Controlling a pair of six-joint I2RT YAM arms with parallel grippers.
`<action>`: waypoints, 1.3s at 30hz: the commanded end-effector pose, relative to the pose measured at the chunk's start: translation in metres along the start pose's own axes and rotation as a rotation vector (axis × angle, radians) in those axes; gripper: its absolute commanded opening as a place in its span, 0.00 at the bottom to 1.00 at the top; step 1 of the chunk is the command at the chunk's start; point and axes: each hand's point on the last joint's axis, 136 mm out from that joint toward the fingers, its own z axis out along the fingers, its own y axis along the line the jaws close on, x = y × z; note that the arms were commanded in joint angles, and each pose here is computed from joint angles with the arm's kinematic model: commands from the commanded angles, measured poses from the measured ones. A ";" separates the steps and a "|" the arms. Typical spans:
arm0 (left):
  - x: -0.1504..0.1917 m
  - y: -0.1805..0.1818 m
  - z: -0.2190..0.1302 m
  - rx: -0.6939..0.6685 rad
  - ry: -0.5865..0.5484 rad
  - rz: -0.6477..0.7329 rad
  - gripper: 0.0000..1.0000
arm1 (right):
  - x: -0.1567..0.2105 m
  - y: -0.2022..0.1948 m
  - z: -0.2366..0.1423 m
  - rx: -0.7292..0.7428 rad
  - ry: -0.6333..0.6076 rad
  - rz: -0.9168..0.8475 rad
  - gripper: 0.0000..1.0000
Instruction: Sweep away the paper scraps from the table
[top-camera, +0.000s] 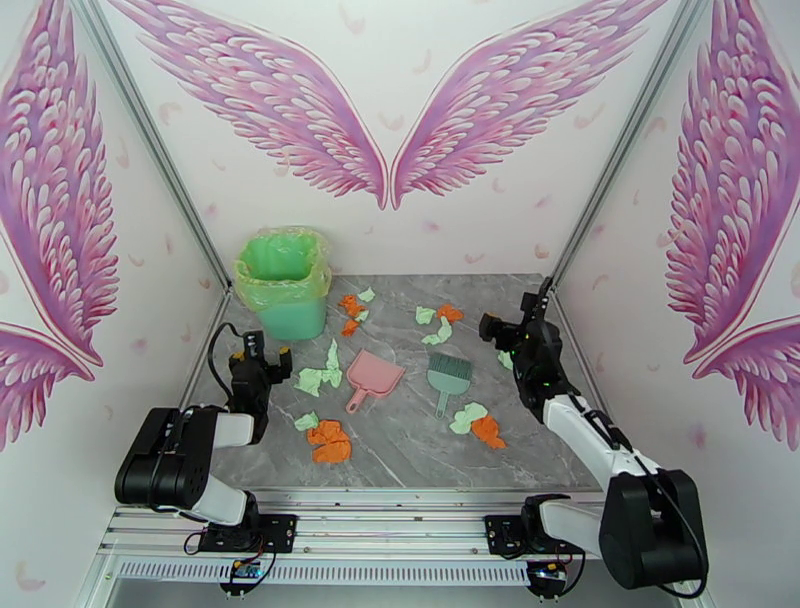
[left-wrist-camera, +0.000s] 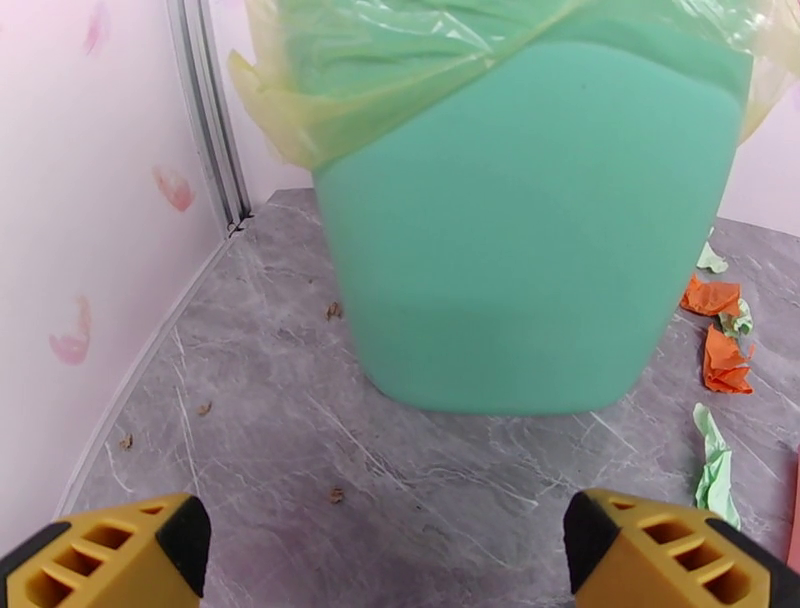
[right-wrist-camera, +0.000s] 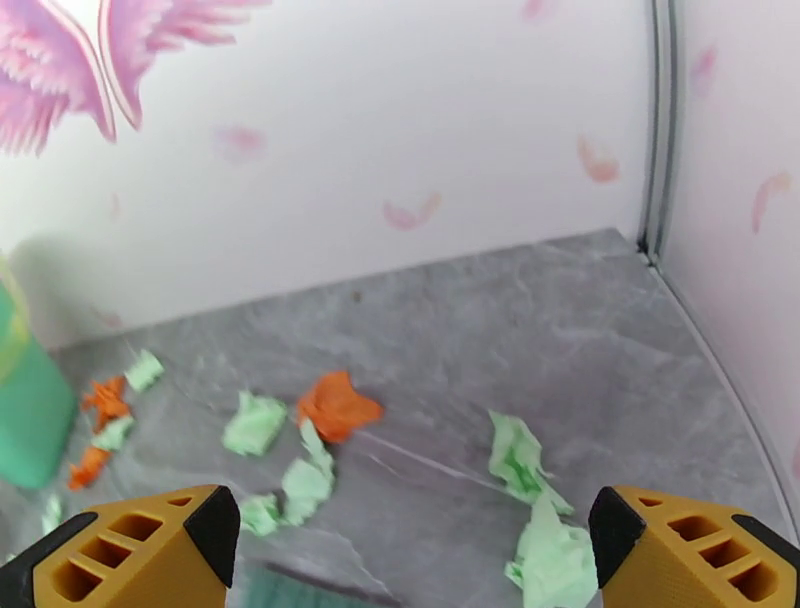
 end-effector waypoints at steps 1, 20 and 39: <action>-0.027 0.013 -0.005 -0.085 -0.013 -0.024 0.99 | 0.067 0.008 -0.012 -0.041 0.337 0.145 0.99; -0.092 -0.094 -0.098 0.370 0.030 -0.131 0.99 | 0.153 0.078 -0.093 0.075 0.803 -0.044 0.88; -0.044 -0.118 -0.113 0.373 0.195 -0.093 0.99 | 0.240 0.101 -0.052 0.197 0.902 -0.029 0.79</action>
